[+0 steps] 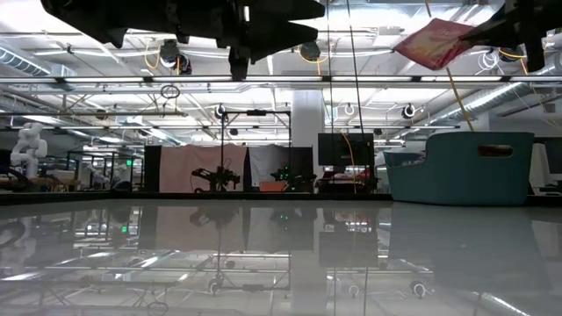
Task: Sort popcorn bags into baskets
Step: Put the red popcorn bag into the blue bin, then return to Home Position
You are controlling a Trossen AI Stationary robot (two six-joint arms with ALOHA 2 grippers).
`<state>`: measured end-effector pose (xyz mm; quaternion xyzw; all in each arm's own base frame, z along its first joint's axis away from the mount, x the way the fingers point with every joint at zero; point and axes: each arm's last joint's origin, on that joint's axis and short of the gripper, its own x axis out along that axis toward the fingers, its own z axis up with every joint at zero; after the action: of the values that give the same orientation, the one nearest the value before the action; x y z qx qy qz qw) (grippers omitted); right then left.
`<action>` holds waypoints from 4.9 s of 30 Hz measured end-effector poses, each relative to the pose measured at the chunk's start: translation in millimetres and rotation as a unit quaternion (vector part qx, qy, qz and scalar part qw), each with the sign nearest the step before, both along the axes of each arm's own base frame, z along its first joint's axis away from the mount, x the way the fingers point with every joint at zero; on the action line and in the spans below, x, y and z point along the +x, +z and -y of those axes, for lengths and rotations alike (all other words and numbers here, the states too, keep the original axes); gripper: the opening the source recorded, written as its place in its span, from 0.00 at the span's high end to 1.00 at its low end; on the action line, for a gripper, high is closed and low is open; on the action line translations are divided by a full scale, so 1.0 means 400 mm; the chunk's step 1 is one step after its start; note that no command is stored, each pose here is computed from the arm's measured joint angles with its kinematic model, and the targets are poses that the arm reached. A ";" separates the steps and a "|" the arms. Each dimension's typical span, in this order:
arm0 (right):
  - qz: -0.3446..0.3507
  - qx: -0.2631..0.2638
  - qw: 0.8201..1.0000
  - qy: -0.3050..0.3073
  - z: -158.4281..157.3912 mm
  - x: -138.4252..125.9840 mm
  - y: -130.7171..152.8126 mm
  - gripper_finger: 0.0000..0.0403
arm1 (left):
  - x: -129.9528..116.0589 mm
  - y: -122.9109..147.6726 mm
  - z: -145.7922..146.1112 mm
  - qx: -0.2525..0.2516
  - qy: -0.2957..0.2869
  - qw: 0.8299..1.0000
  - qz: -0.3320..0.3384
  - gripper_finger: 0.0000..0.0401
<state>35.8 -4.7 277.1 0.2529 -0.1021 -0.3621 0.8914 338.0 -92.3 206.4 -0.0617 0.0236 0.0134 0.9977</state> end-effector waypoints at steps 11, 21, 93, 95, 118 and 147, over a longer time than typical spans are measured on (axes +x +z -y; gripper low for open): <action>-0.006 -0.007 1.000 -0.021 -0.041 0.047 -0.127 0.99 | -0.001 0.007 0.006 -0.005 -0.005 1.000 0.014 0.60; 0.030 0.001 0.999 -0.040 -0.042 0.065 -0.145 1.00 | 0.006 0.013 -0.023 0.008 0.012 1.000 0.026 0.60; -0.214 0.149 0.958 -0.115 0.059 0.010 -0.086 1.00 | 0.019 0.023 -0.072 -0.030 -0.001 0.998 0.047 0.60; -0.214 0.149 0.958 -0.116 0.059 0.010 -0.087 1.00 | 0.018 0.023 -0.070 -0.036 -0.001 0.998 0.047 0.60; -0.227 0.161 0.948 -0.155 0.055 -0.018 -0.079 0.70 | 0.014 0.022 -0.050 -0.035 -0.013 0.998 0.045 0.60; -0.137 -0.241 0.942 0.191 0.062 0.203 -0.108 0.96 | -0.117 0.122 -0.058 0.082 0.033 0.995 -0.048 0.97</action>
<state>117.0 -29.4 233.9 -0.0068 -0.0124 -0.1804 0.9835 291.4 -69.2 255.3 0.0205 0.0687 0.0511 0.9961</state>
